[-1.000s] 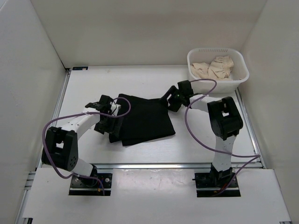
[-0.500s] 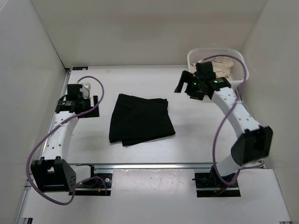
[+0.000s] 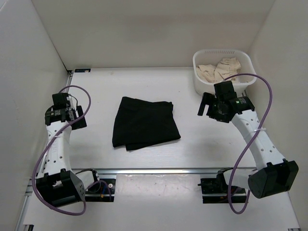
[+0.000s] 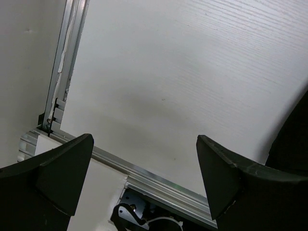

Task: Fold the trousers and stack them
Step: Fold the trousers

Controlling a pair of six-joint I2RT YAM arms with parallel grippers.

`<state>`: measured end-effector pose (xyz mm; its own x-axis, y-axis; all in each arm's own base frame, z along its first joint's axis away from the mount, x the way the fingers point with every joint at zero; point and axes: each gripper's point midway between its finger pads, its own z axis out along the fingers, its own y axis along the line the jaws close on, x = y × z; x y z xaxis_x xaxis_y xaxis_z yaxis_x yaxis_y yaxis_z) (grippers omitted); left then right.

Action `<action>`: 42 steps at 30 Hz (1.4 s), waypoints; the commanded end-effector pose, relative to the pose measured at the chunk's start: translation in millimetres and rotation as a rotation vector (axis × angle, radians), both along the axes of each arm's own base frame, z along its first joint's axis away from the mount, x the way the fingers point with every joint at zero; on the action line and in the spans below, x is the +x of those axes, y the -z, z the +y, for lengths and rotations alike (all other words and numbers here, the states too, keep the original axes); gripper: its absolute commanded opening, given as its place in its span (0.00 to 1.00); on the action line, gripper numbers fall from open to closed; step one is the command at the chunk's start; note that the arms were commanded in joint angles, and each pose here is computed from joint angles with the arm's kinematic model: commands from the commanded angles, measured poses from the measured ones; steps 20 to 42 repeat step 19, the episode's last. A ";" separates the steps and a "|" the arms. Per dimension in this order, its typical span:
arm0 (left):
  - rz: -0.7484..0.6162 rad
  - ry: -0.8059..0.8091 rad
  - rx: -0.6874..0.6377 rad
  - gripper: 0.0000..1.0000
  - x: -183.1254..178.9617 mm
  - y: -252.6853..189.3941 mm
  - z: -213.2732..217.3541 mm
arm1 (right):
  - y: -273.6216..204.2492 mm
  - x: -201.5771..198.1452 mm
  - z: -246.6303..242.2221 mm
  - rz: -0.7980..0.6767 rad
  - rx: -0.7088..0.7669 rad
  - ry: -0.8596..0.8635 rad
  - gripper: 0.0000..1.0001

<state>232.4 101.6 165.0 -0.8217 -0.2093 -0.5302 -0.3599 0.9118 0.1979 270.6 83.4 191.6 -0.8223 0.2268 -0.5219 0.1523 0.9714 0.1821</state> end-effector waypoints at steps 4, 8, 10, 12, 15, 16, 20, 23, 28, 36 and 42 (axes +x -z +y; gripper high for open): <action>-0.066 -0.014 0.010 1.00 1.2 -19.0 3.6 | -2.2 -1.8 -9.1 -0.026 -0.033 0.008 0.99; -0.070 -0.026 0.030 1.00 -0.9 -21.9 6.9 | -2.3 -1.0 -12.2 -0.030 -0.048 0.018 0.99; -0.079 -0.026 0.032 1.00 -1.6 -24.0 6.7 | -2.2 -1.0 -12.6 -0.030 -0.053 0.010 0.99; -0.070 -0.026 0.030 1.00 -3.0 -20.8 6.3 | -4.6 -1.3 -14.4 -0.041 -0.058 0.016 0.99; -0.070 -0.026 0.030 1.00 -3.0 -20.8 6.3 | -4.7 -0.9 -16.5 -0.044 -0.072 0.014 0.99; -0.070 -0.026 0.030 1.00 -3.0 -20.8 6.3 | -7.6 -1.2 -19.1 -0.057 -0.080 0.022 0.99; -0.079 -0.026 0.032 1.00 -1.6 -24.0 6.7 | -10.4 2.0 -19.9 -0.085 -0.079 0.029 0.99; -0.079 -0.026 0.032 1.00 -1.6 -24.0 6.7 | -10.4 2.0 -19.9 -0.085 -0.079 0.029 0.99; -0.079 -0.026 0.032 1.00 -1.6 -24.0 6.7 | -10.4 2.0 -19.9 -0.085 -0.079 0.029 0.99; -0.079 -0.026 0.032 1.00 -1.6 -24.0 6.7 | -10.4 2.0 -19.9 -0.085 -0.079 0.029 0.99; -0.079 -0.026 0.032 1.00 -1.6 -24.0 6.7 | -10.4 2.0 -19.9 -0.085 -0.079 0.029 0.99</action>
